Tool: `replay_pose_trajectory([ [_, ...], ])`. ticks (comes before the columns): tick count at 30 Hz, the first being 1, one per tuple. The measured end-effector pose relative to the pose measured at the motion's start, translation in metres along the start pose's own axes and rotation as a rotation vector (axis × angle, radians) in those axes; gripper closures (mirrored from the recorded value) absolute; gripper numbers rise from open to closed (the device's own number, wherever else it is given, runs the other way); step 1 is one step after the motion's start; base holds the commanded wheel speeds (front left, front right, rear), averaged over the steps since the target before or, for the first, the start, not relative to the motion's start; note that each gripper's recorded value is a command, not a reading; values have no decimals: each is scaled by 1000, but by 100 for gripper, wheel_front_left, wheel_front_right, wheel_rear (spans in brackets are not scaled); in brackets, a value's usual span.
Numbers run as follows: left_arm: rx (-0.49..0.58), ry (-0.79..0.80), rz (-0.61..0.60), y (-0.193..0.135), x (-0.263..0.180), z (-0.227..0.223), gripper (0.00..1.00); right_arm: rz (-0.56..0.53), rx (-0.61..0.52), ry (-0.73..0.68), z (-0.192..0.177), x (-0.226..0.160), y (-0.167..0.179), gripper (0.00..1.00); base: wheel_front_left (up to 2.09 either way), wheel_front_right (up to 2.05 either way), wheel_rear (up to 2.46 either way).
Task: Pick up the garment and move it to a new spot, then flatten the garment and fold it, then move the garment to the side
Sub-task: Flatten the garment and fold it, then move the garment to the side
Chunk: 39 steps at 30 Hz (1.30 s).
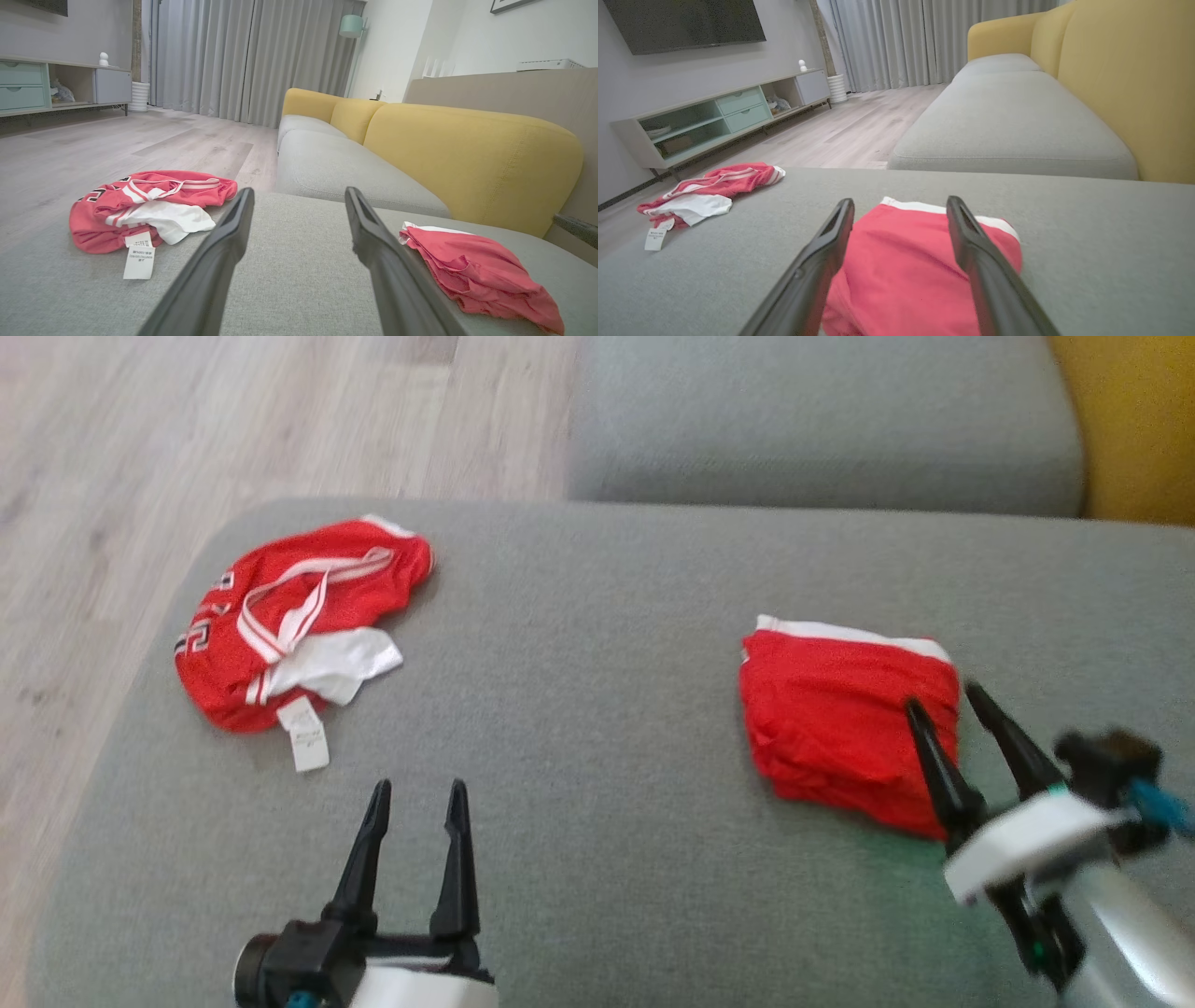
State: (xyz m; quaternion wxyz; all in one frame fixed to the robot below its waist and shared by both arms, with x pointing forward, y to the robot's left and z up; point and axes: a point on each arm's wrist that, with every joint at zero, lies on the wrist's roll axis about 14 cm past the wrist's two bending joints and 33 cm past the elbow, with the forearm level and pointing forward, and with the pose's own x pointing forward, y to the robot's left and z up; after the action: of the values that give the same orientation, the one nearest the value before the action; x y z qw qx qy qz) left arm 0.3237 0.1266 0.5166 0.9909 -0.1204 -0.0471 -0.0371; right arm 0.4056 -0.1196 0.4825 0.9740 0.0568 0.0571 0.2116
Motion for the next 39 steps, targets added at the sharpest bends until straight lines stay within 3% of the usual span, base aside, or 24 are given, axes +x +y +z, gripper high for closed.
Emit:
replay_pose_trajectory([
  [4,10,-3,5,2,-9,0,0,-82,11,-35,-3,-29,-11,0,0,0,0],
  [15,43,73,91,28,-45,-25,0,-168,33,-52,-30,-86,14,0,0,0,0],
  [39,79,119,85,35,-50,-39,0,-205,22,-57,-33,-95,16,0,0,0,0],
])
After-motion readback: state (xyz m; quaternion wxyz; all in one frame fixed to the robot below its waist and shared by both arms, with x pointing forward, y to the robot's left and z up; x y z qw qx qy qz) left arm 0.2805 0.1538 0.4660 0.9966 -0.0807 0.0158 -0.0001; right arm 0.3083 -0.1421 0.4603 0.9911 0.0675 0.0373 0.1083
